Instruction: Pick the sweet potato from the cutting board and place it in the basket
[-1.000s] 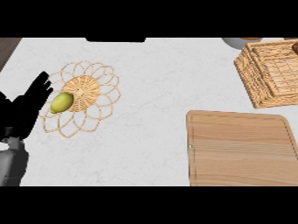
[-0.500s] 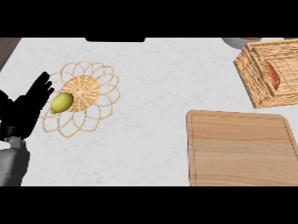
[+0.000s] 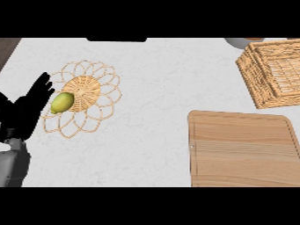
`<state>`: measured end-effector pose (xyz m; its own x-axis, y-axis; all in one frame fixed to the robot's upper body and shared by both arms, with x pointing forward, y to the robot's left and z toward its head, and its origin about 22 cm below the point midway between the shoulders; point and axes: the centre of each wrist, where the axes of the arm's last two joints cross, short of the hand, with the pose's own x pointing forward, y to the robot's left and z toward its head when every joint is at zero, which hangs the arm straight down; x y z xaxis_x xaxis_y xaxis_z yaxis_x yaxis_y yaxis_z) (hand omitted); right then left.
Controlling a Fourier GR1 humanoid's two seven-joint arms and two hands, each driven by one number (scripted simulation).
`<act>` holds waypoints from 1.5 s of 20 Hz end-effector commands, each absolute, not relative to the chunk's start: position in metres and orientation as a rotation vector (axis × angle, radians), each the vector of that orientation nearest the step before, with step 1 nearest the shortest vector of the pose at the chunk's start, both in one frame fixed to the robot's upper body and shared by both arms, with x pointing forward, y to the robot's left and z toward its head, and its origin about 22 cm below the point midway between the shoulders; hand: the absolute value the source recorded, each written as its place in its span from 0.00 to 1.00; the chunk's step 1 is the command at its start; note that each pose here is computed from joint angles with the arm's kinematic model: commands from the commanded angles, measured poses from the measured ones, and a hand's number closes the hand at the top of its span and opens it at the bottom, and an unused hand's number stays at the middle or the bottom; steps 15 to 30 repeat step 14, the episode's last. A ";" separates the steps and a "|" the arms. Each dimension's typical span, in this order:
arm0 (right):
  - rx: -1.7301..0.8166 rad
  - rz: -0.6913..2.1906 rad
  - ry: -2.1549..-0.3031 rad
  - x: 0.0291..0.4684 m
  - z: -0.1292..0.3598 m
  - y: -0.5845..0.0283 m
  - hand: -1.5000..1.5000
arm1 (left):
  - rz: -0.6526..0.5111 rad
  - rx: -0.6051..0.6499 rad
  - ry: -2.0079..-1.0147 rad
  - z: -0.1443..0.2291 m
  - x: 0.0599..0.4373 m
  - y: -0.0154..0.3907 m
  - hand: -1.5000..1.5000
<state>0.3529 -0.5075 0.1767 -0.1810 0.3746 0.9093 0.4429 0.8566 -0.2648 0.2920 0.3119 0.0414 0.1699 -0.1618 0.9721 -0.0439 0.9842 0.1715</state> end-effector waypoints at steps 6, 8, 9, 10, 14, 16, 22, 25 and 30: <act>-0.514 -0.191 -1.733 0.267 0.203 -0.595 0.00 | -0.084 0.161 -1.394 0.034 0.293 0.304 0.50; -0.516 -0.147 -1.731 0.248 0.190 -0.606 0.00 | -0.089 0.179 -1.419 0.052 0.301 0.295 0.50; -0.523 -0.108 -1.703 0.247 0.199 -0.607 0.00 | -0.096 0.139 -1.404 0.032 0.293 0.298 0.50; -0.513 -0.101 -1.695 0.231 0.180 -0.614 0.00 | -0.092 0.171 -1.420 0.048 0.297 0.303 0.50; -0.480 -0.045 -1.703 0.216 0.190 -0.623 0.00 | -0.099 0.154 -1.430 0.052 0.306 0.296 0.50; -0.480 -0.045 -1.703 0.216 0.190 -0.623 0.00 | -0.099 0.154 -1.430 0.052 0.306 0.296 0.50; -0.480 -0.045 -1.703 0.216 0.190 -0.623 0.00 | -0.099 0.154 -1.430 0.052 0.306 0.296 0.50; -0.480 -0.045 -1.703 0.216 0.190 -0.623 0.00 | -0.099 0.154 -1.430 0.052 0.306 0.296 0.50; -0.480 -0.045 -1.703 0.216 0.190 -0.623 0.00 | -0.099 0.154 -1.430 0.052 0.306 0.296 0.50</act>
